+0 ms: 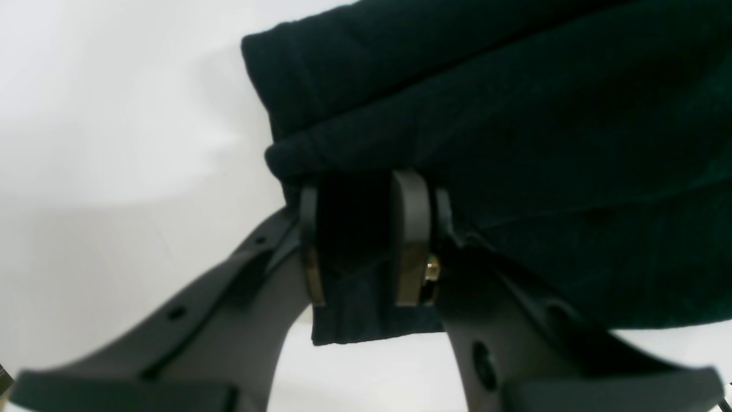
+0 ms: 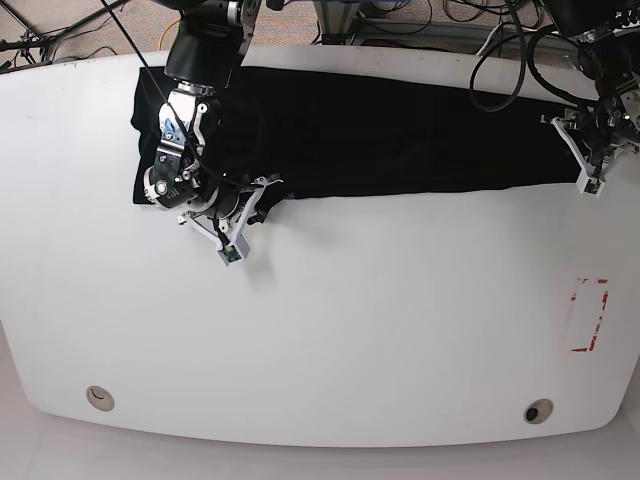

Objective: Fold the T-shirt properly

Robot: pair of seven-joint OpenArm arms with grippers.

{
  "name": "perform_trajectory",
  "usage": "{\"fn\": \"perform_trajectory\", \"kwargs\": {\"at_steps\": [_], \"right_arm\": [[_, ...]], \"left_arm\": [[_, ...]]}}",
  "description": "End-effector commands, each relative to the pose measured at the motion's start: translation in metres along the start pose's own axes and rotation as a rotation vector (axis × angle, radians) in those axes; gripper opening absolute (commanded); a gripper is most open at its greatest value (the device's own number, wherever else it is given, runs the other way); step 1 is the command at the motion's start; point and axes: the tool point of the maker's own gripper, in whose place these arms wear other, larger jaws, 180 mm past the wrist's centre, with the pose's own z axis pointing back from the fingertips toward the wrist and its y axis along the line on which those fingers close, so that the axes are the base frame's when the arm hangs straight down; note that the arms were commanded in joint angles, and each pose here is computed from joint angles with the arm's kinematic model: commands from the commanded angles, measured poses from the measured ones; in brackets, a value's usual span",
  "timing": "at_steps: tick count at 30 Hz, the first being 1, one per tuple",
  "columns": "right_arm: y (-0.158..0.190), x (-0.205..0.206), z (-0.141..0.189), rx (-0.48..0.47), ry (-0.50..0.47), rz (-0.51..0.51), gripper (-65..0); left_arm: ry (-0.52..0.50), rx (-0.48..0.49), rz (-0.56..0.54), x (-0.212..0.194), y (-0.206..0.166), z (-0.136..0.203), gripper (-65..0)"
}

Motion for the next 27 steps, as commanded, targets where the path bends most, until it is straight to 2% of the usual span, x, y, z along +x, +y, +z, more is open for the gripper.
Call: {"fn": "perform_trajectory", "kwargs": {"at_steps": [1, 6, 12, 20, 27], "right_arm": [[-0.002, 0.019, 0.005, -0.005, -0.054, 0.013, -65.0], [-0.004, 0.028, 0.018, -0.028, -0.102, 0.026, -65.0], [0.006, 0.037, 0.042, -0.012, -0.173, 0.029, -65.0], [0.020, 0.012, 0.058, 0.005, -0.142, 0.024, -65.0], [0.043, -0.011, 0.072, 0.063, -0.160, -0.006, -65.0]], "left_arm": [[0.055, 0.003, -0.010, -0.012, 0.000, -0.002, -50.6], [0.056, 0.004, -0.010, -0.012, 0.000, -0.002, -50.6], [0.059, 0.002, -0.011, -0.013, -0.001, -0.002, -50.6], [0.059, 0.003, -0.011, -0.013, 0.000, -0.002, -50.6], [0.085, 0.022, -0.025, -0.018, 0.002, -0.003, -50.6]]}}
